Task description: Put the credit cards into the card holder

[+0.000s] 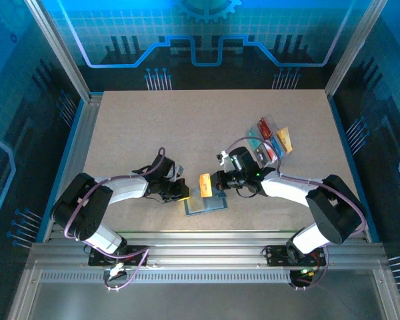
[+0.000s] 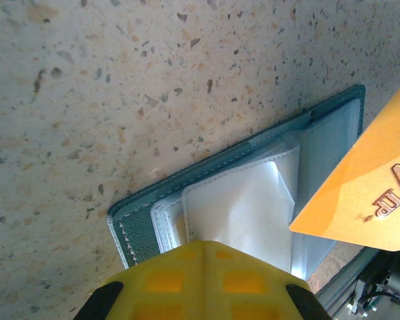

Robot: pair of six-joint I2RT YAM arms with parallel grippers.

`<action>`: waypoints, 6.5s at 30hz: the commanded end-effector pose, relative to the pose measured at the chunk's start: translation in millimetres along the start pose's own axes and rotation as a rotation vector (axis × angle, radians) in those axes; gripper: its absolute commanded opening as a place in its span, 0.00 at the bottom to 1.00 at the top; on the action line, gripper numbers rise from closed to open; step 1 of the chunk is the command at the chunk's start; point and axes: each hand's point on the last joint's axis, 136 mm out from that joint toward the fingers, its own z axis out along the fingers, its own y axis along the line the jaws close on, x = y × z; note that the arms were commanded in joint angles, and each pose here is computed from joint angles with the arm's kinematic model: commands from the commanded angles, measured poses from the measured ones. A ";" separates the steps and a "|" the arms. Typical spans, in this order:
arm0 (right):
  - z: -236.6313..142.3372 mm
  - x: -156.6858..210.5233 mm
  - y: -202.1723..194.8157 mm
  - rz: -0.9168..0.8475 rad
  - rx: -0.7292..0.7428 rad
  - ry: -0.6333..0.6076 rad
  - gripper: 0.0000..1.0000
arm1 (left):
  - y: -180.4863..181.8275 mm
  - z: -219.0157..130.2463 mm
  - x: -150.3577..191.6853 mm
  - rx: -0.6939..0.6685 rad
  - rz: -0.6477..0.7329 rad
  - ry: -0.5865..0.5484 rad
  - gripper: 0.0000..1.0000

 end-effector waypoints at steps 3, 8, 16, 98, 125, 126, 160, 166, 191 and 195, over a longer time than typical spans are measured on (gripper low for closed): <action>-4.1 -2.4 6.1 -0.018 -0.006 -0.005 0.00 | 34.6 4.3 19.1 -0.110 -0.047 0.048 0.00; -5.2 2.1 3.6 -0.011 -0.001 0.001 0.00 | 35.5 4.0 20.3 -0.114 -0.046 0.052 0.00; -4.8 5.5 2.6 -0.009 0.003 0.006 0.00 | 35.7 4.4 20.5 -0.114 -0.049 0.052 0.00; 33.5 59.2 -11.1 0.175 0.018 0.214 0.00 | 32.7 -4.8 22.5 -0.110 -0.043 0.034 0.00; 20.2 42.3 -7.9 0.206 0.016 0.171 0.00 | 0.7 -34.4 9.4 -0.027 0.019 -0.065 0.00; 18.8 40.1 -4.9 0.203 0.004 0.162 0.00 | 1.3 -32.0 10.1 -0.025 0.017 -0.059 0.00; -1.7 17.3 20.3 0.290 -0.218 0.009 0.00 | 22.8 -5.9 22.9 -0.056 -0.020 0.008 0.00; -2.1 17.3 28.3 0.284 -0.241 0.007 0.00 | 22.6 -4.2 22.4 -0.052 -0.022 0.009 0.00; 1.0 4.1 50.7 0.213 -0.237 -0.002 0.00 | 26.3 -1.7 24.6 -0.056 -0.029 0.014 0.00; 5.4 5.9 50.0 0.220 -0.240 0.008 0.00 | 26.4 -1.8 24.7 -0.055 -0.030 0.013 0.00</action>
